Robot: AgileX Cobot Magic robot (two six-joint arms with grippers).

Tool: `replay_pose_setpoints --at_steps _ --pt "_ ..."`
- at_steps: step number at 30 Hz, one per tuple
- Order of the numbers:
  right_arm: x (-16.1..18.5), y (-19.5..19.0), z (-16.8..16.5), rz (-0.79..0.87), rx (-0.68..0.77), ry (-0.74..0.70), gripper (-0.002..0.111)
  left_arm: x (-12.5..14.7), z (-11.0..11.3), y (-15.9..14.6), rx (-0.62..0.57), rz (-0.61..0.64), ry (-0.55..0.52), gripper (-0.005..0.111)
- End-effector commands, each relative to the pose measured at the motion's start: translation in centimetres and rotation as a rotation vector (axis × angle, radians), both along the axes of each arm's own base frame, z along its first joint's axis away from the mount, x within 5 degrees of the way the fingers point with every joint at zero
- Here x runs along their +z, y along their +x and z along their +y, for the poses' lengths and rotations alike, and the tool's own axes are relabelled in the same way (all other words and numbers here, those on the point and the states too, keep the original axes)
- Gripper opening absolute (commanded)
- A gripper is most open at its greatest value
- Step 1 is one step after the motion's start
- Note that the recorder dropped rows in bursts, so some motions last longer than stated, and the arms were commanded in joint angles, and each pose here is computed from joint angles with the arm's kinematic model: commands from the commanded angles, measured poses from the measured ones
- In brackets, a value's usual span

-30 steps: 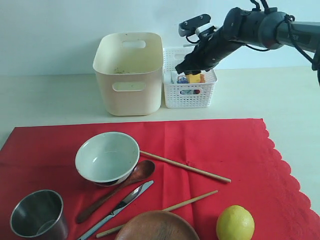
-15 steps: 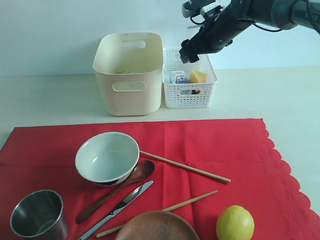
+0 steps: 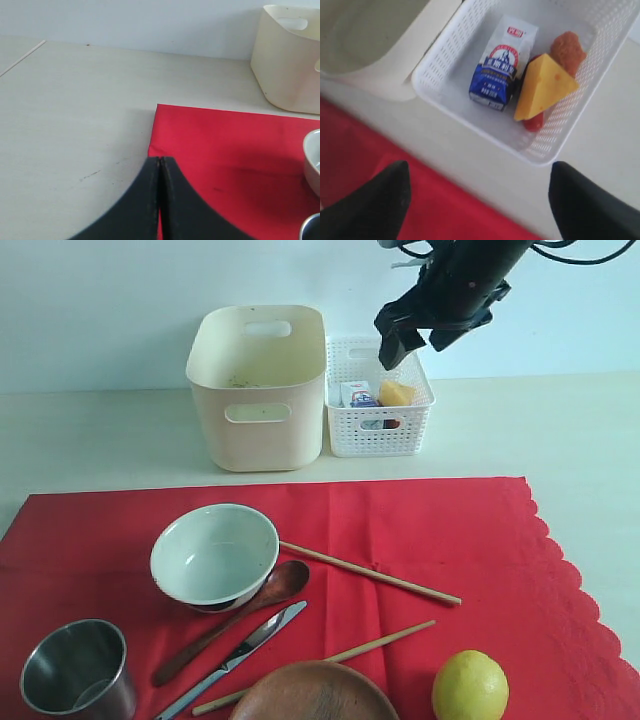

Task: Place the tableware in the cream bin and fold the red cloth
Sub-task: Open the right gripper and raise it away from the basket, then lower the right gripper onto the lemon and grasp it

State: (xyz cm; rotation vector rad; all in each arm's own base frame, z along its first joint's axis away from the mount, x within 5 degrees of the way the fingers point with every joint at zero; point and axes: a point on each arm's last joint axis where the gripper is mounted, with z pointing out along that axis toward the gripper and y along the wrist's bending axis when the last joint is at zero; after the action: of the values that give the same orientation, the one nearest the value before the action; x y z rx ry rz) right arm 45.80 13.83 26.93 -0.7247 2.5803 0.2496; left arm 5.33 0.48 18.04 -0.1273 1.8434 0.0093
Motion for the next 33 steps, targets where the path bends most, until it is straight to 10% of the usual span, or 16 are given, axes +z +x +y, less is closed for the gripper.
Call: replay_pose_setpoints --at_steps 1,13,33 --pt "1.7 -1.3 -0.6 0.053 -0.029 -0.001 0.071 0.1 0.0 0.0 -0.005 -0.012 0.006 0.001" --pt "4.1 -5.8 -0.8 0.121 -0.03 0.083 0.07 0.1 0.0 0.0 -0.005 -0.012 0.006 0.001" --pt "-2.3 -17.7 -4.0 0.311 -0.11 0.029 0.07 0.1 0.0 0.0 -0.005 -0.012 0.006 0.001"
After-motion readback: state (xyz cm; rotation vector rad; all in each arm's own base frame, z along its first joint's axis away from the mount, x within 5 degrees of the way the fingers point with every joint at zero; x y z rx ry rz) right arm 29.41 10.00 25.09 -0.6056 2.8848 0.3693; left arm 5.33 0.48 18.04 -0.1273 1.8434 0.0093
